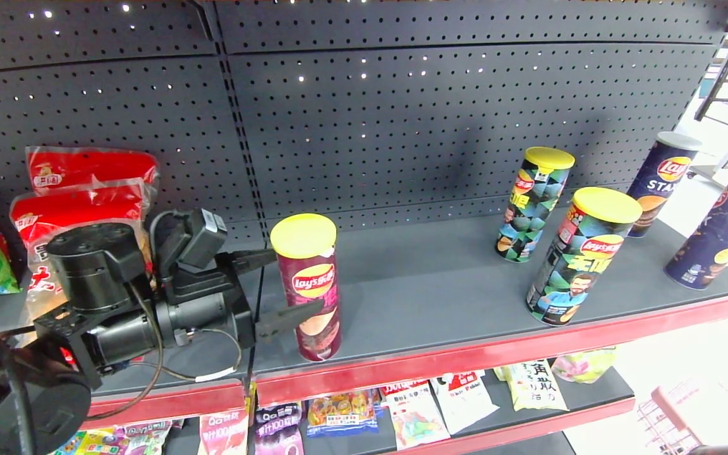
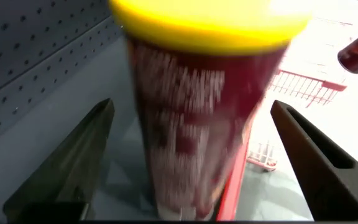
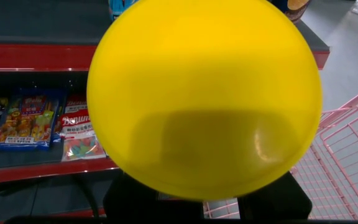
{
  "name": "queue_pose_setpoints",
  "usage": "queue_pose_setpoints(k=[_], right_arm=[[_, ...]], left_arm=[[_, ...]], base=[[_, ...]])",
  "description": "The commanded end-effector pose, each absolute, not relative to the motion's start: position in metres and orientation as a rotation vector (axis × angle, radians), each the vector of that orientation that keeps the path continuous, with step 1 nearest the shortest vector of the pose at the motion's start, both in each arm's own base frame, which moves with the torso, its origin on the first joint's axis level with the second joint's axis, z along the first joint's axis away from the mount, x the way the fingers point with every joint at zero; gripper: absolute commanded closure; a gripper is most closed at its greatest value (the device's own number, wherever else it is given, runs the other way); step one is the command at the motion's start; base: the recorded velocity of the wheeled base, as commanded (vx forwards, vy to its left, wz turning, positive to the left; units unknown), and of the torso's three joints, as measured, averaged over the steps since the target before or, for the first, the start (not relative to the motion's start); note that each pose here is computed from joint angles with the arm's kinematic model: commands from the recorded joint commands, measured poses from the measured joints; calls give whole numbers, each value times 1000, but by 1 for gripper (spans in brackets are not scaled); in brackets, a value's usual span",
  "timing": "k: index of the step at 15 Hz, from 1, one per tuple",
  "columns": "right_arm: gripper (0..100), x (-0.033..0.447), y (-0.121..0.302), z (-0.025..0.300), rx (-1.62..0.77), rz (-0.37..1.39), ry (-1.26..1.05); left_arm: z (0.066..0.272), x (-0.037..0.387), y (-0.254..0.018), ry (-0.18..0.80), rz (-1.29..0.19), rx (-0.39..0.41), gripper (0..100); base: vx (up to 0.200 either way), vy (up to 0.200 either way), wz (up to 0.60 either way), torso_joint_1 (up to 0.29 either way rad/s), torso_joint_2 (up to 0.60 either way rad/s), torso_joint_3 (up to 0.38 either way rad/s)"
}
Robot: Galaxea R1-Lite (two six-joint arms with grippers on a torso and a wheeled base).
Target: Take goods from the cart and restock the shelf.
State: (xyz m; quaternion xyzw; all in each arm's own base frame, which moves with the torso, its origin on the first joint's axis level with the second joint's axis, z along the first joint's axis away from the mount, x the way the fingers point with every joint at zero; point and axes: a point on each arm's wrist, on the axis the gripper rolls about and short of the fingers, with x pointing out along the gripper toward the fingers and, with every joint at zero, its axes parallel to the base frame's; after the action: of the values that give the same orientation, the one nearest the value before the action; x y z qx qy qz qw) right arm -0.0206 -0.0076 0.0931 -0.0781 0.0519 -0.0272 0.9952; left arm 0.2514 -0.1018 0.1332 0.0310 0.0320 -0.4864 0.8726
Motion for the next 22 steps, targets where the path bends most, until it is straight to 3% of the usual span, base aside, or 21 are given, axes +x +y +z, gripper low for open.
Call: queue_pose_setpoints(k=[1,10,11,12,15,16,17,18,19,22], right_arm=[[100,-20,-8,92,-158,-54,107],[100,-20,-8,90,-162,-53,122],[100,-20,-7,90,-162,-51,123],[100,-20,-7,90,-164,-42,126],[100,-19,-7,96,-164,-30,117],[100,-19,-7,96,-164,-30,117],[100,-17,-7,117,-164,-37,110],[100,-16,-7,125,-167,-38,109],[100,-13,-6,137,-178,-37,111],[100,-15,-6,154,-235,6,70]], left_arm=[[151,237,-90,17,-993,46,0],[191,178,-61,-105,-927,-29,0],[193,178,-55,-115,-889,-25,0],[200,180,-27,-153,-732,20,0],[205,170,22,-158,-449,126,0],[205,170,22,-158,-449,126,0],[205,149,33,-75,-289,87,0],[204,142,33,-42,-228,68,0],[197,115,27,46,-152,-10,0],[178,38,-1,143,-243,-88,0]], base=[[0,0,0,0,0,0],[0,0,0,0,0,0],[0,0,0,0,0,0],[0,0,0,0,0,0],[0,0,0,0,0,0],[0,0,0,0,0,0],[0,0,0,0,0,0],[0,0,0,0,0,0],[0,0,0,0,0,0],[0,0,0,0,0,0]])
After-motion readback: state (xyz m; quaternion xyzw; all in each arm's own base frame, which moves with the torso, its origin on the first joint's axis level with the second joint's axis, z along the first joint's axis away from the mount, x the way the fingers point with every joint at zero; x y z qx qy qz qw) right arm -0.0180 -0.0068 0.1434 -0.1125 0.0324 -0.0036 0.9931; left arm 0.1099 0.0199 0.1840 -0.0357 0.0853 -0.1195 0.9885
